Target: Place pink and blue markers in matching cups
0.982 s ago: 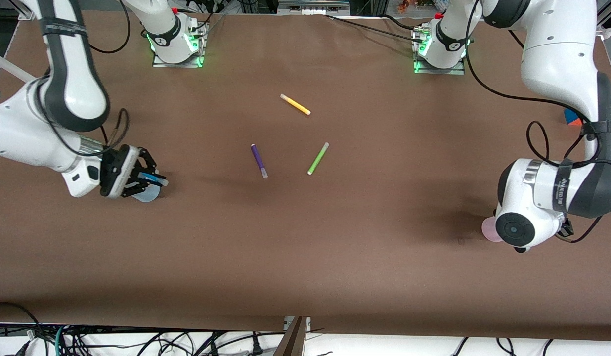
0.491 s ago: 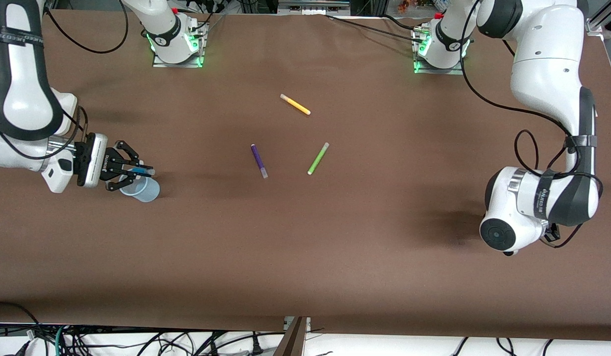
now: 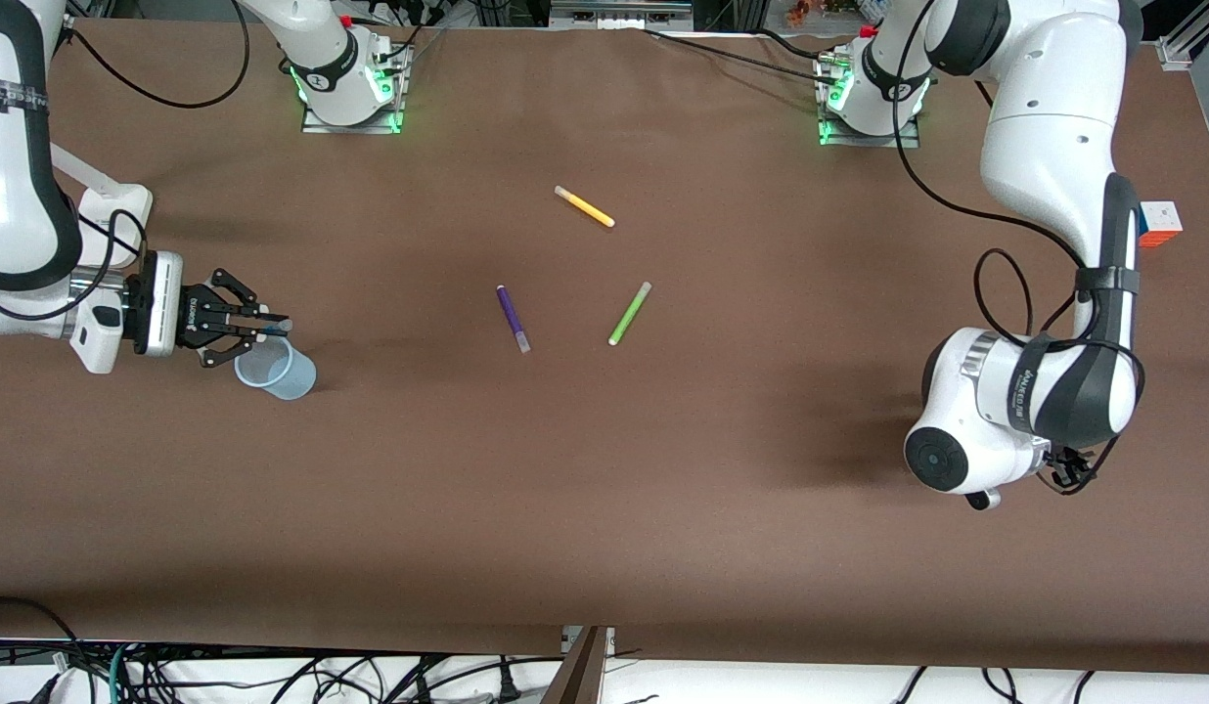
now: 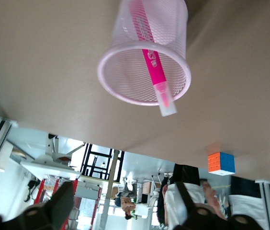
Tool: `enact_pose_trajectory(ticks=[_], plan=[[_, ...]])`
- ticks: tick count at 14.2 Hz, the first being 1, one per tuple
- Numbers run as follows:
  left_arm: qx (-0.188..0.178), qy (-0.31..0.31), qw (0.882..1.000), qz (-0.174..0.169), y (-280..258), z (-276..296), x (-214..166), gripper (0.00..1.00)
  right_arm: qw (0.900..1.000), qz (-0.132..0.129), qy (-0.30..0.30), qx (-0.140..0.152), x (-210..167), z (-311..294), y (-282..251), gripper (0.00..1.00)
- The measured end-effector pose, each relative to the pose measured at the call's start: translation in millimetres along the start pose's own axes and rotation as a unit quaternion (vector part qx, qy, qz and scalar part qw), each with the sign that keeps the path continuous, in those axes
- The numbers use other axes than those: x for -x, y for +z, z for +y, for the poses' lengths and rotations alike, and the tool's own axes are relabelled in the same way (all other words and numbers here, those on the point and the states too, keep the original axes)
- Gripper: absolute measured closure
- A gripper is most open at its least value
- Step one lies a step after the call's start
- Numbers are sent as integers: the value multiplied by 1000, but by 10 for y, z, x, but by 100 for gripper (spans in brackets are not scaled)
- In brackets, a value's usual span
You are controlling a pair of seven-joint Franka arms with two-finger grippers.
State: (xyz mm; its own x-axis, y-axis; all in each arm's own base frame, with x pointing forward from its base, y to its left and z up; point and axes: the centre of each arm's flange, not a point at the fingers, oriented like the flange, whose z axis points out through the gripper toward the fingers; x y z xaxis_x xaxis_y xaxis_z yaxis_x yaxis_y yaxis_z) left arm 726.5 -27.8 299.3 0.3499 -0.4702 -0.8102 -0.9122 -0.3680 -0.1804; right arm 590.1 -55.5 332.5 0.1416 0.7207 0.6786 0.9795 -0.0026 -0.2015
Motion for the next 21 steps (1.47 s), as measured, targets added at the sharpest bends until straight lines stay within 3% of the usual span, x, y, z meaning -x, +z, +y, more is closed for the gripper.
enact_pose_trajectory(ticks=[2, 4, 7, 12, 15, 17, 18, 21], plan=[[22, -43, 998, 50, -376, 34, 255, 0, 1000, 19, -9, -5, 177, -4, 11, 83], [59, -106, 986, 118, -750, 54, 672, 0, 999, 32, -14, -6, 347, 9, 35, 83], [138, -213, 948, 191, -1181, 185, 1231, 0, 999, 36, -28, -5, 461, 64, 61, 83], [266, -330, 871, 247, -1650, 509, 1676, 0, 998, 40, -39, -2, 560, 161, 93, 83], [308, -352, 839, 279, -1771, 586, 2055, 0, 998, 41, -43, -1, 579, 277, 122, 83], [317, -369, 820, 303, -1708, 539, 2314, 0, 998, 43, -45, 0, 570, 339, 126, 83], [315, -380, 811, 315, -1647, 512, 2405, 0, 998, 47, -45, 1, 564, 359, 130, 79], [318, -405, 788, 338, -1411, 508, 2554, 0, 998, 61, -28, -4, 551, 365, 144, 50]])
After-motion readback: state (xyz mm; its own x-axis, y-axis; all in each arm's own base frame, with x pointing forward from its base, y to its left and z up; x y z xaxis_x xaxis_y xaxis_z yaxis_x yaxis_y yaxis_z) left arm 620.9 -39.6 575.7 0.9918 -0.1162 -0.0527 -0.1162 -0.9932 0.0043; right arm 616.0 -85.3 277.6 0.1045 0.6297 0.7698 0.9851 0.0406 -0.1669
